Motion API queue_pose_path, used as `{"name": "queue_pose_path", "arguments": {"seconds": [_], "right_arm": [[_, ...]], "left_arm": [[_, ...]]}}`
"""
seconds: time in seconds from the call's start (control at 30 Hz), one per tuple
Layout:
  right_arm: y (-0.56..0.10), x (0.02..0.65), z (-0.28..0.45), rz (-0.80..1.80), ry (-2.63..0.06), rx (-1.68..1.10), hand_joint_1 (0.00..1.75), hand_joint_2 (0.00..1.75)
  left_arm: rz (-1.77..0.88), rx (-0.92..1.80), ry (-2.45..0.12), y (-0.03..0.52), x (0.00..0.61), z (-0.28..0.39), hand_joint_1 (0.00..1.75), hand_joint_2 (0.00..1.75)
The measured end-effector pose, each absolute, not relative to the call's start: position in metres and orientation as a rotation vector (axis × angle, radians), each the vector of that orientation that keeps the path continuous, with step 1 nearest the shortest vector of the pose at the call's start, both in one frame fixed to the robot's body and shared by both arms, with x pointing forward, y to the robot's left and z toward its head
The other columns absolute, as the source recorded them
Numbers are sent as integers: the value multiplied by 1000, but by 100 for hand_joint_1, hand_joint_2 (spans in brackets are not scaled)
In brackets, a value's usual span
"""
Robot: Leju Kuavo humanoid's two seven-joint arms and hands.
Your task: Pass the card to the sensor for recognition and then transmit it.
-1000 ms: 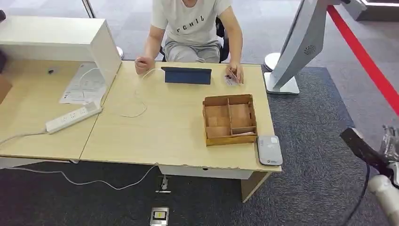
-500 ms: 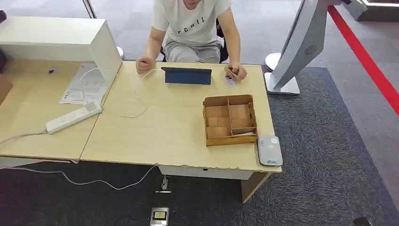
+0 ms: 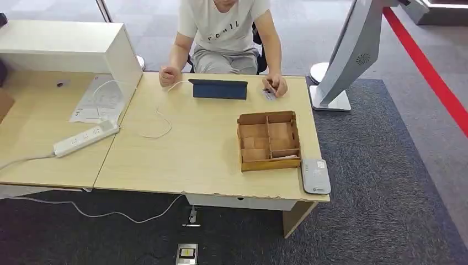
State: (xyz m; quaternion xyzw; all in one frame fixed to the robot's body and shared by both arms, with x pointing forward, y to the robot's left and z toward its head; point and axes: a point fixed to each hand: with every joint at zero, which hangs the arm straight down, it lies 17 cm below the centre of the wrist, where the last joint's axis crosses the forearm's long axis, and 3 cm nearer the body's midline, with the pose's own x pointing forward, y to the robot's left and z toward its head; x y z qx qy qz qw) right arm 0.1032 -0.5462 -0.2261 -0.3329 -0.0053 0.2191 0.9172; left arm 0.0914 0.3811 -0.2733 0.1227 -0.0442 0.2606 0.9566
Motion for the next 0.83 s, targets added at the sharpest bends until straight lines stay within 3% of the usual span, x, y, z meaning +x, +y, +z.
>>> {"name": "queue_pose_path", "arguments": {"seconds": [0.83], "right_arm": [[-496, 108, -244, 485, -61, -604, 0, 0]], "left_arm": [[576, 262, -101, 384, 93, -273, 0, 0]]}}
